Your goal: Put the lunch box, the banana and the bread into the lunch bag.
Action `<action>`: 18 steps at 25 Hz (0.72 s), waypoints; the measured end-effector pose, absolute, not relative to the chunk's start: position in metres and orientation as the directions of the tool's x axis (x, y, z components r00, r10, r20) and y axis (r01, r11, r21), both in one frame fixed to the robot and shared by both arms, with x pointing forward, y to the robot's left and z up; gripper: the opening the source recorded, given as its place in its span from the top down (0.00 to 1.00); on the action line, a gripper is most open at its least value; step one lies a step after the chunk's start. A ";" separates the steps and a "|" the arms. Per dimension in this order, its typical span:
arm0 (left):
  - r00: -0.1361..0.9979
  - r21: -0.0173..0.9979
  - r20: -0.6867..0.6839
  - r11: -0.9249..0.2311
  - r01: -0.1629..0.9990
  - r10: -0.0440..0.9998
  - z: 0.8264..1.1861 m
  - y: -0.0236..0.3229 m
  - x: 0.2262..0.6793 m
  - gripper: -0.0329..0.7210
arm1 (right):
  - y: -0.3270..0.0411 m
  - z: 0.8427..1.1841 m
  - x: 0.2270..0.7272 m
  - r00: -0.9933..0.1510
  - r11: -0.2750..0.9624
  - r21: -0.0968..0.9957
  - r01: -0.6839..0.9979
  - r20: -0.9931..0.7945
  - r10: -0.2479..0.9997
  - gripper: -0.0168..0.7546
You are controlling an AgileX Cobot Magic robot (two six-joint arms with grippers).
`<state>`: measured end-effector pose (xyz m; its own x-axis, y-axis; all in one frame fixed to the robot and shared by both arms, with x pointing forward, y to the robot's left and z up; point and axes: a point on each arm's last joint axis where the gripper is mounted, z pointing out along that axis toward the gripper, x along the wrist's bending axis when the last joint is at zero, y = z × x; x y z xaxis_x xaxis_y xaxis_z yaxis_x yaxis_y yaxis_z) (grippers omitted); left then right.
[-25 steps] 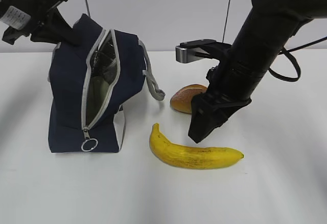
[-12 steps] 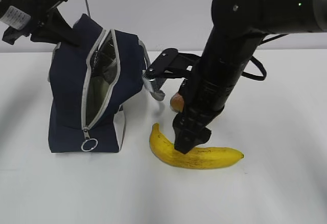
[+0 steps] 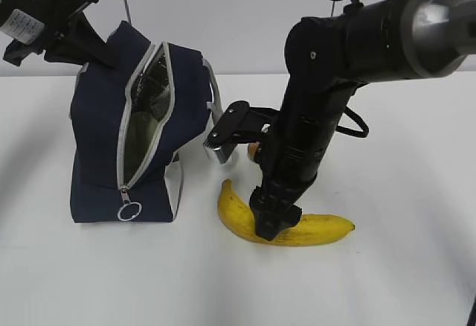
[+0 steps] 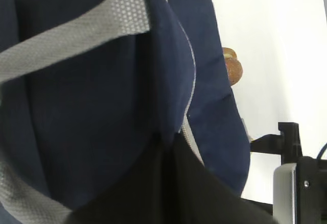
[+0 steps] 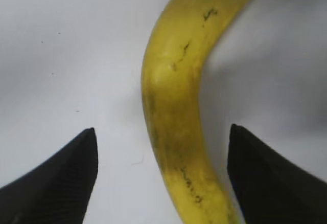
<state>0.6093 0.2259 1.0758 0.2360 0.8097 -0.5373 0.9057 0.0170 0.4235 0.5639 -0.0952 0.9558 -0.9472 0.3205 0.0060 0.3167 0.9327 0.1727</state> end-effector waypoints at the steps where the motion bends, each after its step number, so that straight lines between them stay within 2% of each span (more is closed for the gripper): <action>1: 0.236 0.423 -0.537 0.017 0.906 0.810 1.076 0.226 0.609 0.96 | -0.095 0.954 0.565 -0.949 0.934 0.177 0.310 0.000 0.315 0.22; 10: 0.236 0.423 -0.537 0.017 0.906 0.810 1.076 0.226 0.609 0.96 | -0.091 0.925 0.575 -0.957 0.944 0.168 0.284 -0.018 0.291 0.22; 14: 0.236 0.422 -0.538 0.016 0.906 0.809 1.076 0.226 0.609 0.96 | -0.090 0.924 0.577 -0.960 0.947 0.183 0.265 -0.044 0.277 0.22; 18: 0.236 0.422 -0.538 0.016 0.906 0.809 1.076 0.226 0.609 0.96 | -0.089 0.916 0.578 -0.962 0.950 0.170 0.262 -0.033 0.271 0.27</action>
